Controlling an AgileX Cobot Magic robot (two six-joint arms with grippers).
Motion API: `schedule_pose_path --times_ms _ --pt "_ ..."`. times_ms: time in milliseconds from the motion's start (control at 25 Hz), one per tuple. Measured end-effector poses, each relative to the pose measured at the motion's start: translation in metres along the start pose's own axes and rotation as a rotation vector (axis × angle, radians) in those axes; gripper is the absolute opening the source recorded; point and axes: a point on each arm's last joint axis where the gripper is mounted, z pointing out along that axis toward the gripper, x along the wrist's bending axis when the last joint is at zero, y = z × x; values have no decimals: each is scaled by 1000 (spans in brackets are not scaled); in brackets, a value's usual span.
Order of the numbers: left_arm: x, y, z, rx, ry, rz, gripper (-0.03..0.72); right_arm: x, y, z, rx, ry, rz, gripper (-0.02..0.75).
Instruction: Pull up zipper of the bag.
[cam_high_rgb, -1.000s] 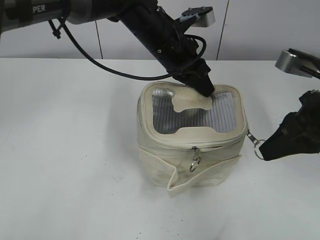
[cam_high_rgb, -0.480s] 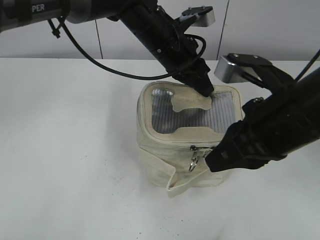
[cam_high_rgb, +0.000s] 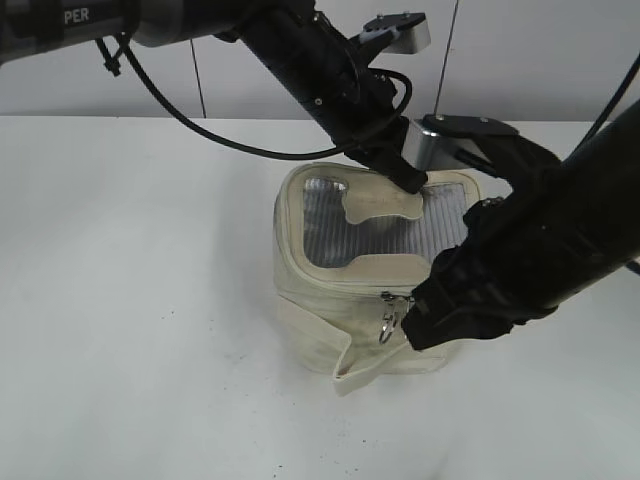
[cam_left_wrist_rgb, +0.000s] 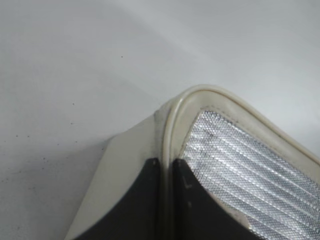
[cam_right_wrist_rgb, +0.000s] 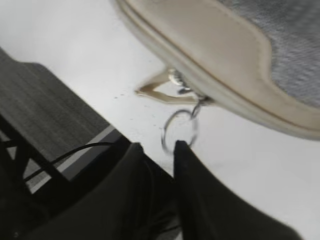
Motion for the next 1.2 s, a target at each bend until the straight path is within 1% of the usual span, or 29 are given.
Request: schedule_pose_path --times_ms 80,200,240,280,320,400,520,600,680,880,960,1120,1200 --pt "0 0 0 4 -3 0 42 -4 1 -5 6 -65 29 194" --pt "-1 -1 0 9 -8 0 42 -12 0 -11 31 -187 41 472" --pt "-1 -1 -1 11 -9 1 43 -16 0 -12 42 -226 34 543" --pt "-2 -1 -2 13 -9 3 49 -18 0 -14 50 -259 26 598" --pt "-2 -1 -2 14 -8 5 57 -20 0 -15 54 -280 26 621" --pt "-4 1 -7 15 2 18 100 -24 -1 -16 62 -308 30 631" --pt "-10 4 -22 29 40 59 203 -29 -1 -20 60 -325 55 633" --pt "-15 6 -37 41 86 79 273 -34 -1 -25 50 -334 77 630" --pt "-18 7 -53 58 156 85 323 -40 -2 -35 28 -346 108 620" --pt "-21 5 -92 115 364 -14 351 -58 -10 -64 -9 -397 184 601" --pt "-20 4 -108 128 452 -33 351 -62 -16 -75 -7 -416 216 596" --pt "-27 0 -149 94 579 -72 353 -61 -28 -95 10 -461 218 594" --pt "-33 -3 -172 55 628 -120 350 -56 -35 -105 7 -474 209 594"
